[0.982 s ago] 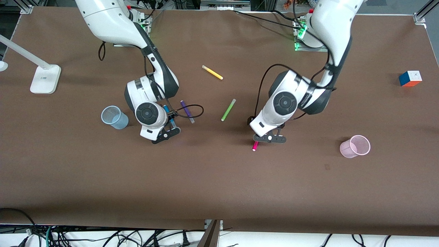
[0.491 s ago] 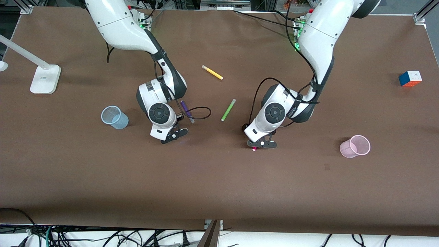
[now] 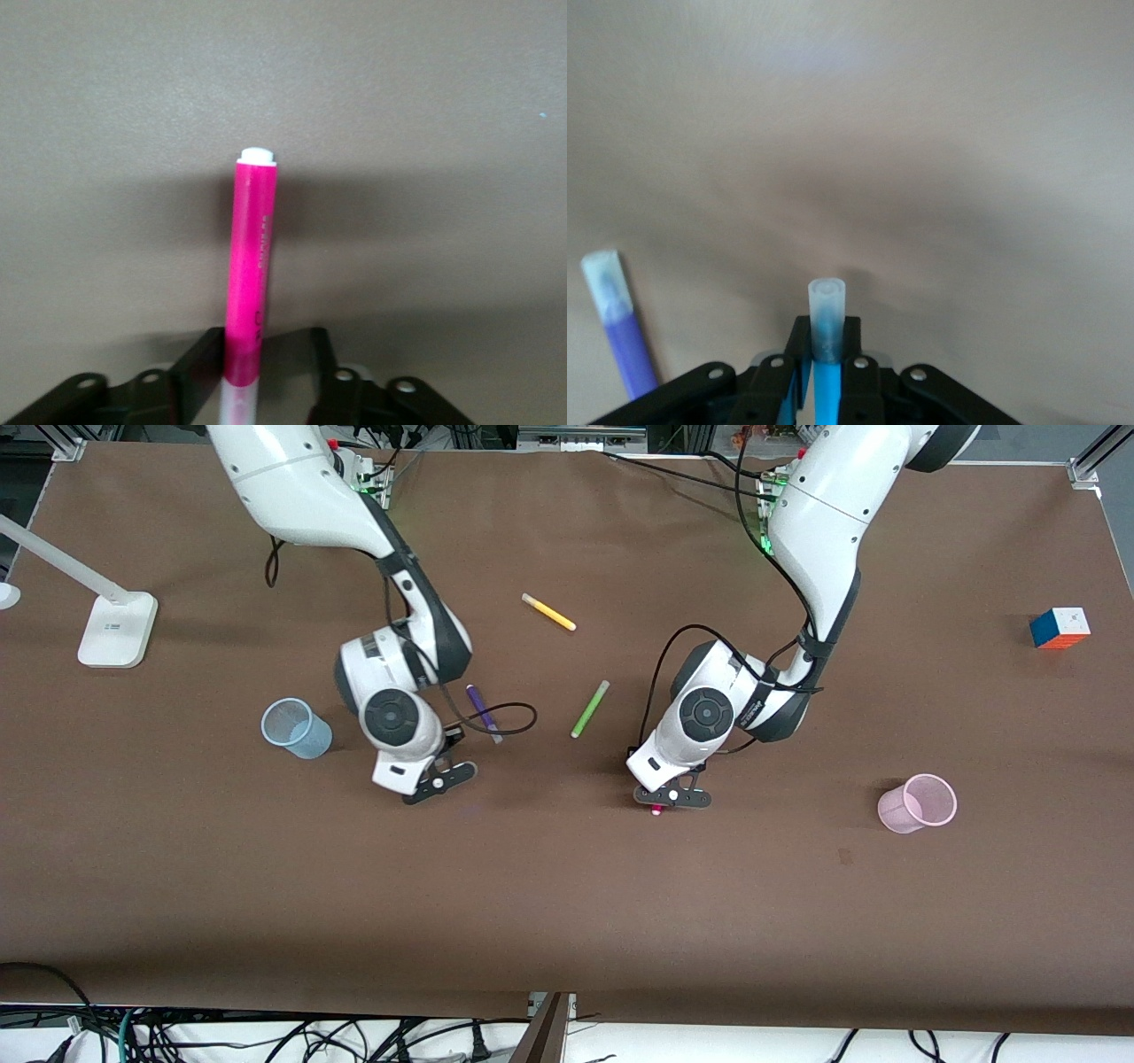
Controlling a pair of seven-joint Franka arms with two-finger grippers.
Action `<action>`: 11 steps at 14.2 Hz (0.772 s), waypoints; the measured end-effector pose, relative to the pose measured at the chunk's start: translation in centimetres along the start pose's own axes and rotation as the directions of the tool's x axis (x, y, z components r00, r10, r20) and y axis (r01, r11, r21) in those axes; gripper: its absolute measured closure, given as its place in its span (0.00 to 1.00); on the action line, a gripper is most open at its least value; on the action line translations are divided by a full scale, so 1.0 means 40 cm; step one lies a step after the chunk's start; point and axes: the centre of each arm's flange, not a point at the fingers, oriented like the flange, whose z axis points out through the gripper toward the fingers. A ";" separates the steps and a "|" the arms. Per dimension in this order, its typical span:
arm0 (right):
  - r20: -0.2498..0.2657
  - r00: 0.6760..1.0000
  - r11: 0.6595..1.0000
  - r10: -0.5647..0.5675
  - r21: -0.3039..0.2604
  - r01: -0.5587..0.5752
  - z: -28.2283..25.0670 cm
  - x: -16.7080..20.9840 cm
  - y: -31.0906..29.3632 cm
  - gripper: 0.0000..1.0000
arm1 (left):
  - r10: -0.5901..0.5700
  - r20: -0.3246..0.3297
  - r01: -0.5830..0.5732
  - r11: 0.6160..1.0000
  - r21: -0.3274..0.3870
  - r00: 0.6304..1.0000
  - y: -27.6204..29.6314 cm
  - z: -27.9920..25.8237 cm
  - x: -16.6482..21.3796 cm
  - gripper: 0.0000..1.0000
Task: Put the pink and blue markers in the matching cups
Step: 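Carry pink to the pink cup while the right gripper carries blue to its cup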
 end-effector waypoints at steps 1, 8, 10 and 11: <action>-0.002 0.998 0.998 -0.057 0.021 0.057 -0.080 -0.018 0.059 0.83 | 0.002 -0.001 -0.002 1.000 -0.002 1.000 0.004 -0.002 0.000 0.69; -0.203 0.823 0.792 -0.530 0.227 0.566 -0.362 -0.221 0.386 0.83 | 0.021 -0.013 -0.021 1.000 0.005 1.000 -0.025 -0.035 0.025 0.82; -0.322 0.732 0.684 -0.601 0.268 0.679 -0.335 -0.259 0.462 0.83 | 0.019 0.015 -0.020 1.000 0.019 1.000 -0.054 -0.117 0.038 0.82; -0.370 0.685 0.632 -0.627 0.273 0.726 -0.311 -0.279 0.502 0.83 | 0.017 0.031 -0.017 0.999 0.027 0.999 -0.062 -0.180 0.037 0.82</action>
